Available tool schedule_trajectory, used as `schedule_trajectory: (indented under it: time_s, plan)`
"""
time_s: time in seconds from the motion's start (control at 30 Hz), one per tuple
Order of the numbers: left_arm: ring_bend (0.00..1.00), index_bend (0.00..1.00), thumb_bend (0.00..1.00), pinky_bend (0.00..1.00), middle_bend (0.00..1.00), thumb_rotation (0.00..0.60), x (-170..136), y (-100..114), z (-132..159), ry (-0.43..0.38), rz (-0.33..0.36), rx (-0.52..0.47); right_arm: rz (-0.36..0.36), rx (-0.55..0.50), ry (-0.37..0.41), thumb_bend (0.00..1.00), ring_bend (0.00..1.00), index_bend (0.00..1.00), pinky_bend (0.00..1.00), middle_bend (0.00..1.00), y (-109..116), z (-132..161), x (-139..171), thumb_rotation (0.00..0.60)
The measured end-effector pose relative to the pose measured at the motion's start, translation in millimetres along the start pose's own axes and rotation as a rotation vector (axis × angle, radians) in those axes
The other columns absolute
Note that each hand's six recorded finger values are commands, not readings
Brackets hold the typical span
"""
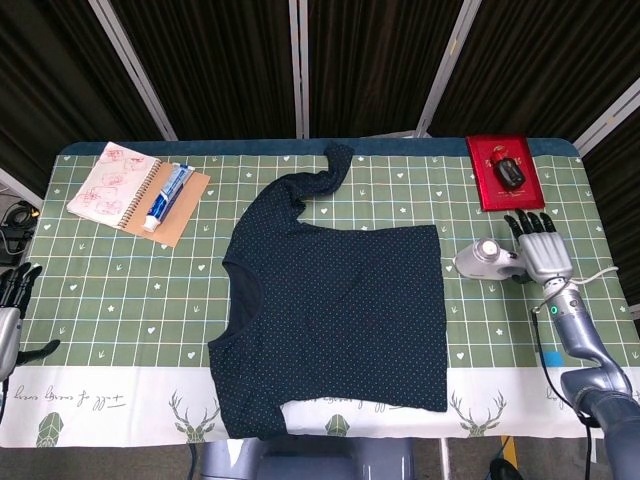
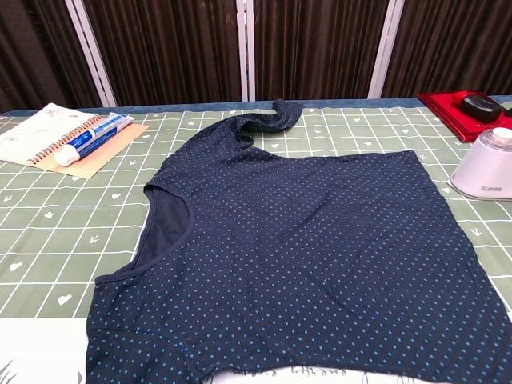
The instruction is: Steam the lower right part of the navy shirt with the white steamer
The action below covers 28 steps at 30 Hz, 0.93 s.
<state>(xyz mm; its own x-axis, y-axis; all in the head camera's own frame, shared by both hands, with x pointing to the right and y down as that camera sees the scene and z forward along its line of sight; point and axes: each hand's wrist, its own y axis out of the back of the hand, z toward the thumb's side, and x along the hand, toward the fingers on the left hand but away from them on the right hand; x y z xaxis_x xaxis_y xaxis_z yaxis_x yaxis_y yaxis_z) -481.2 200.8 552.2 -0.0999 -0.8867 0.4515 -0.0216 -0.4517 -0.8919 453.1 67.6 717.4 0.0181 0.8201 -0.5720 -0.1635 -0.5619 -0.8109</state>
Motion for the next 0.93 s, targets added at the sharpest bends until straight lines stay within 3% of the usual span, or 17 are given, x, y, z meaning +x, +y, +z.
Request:
schedule_trajectory:
  time_s: [0.27,0.47,0.7,0.93]
  plan:
    - [0.00,0.00,0.00,0.00,0.00,0.600,-3.5,7.1,-0.8,-0.009,0.018,-0.019,-0.010,-0.079,0.066,0.00,0.00,0.00,0.00,0.00,16.8,12.6,42.3,0.600]
    - [0.00,0.00,0.00,0.00,0.00,0.600,-7.3,9.4,2.9,-0.030,0.027,-0.022,-0.077,-0.170,0.094,0.00,0.00,0.00,0.00,0.00,47.8,18.9,95.5,0.600]
    - [0.00,0.00,0.00,0.00,0.00,0.600,-12.3,10.5,6.5,-0.055,0.035,-0.032,-0.203,-0.134,0.038,0.00,0.00,0.00,0.00,0.00,70.3,10.7,153.4,0.600]
    - [0.00,0.00,0.00,0.00,0.00,0.600,-16.5,13.4,6.2,-0.068,0.040,-0.049,-0.246,-0.119,-0.009,0.00,0.00,0.00,0.00,0.00,62.6,9.2,189.2,0.600]
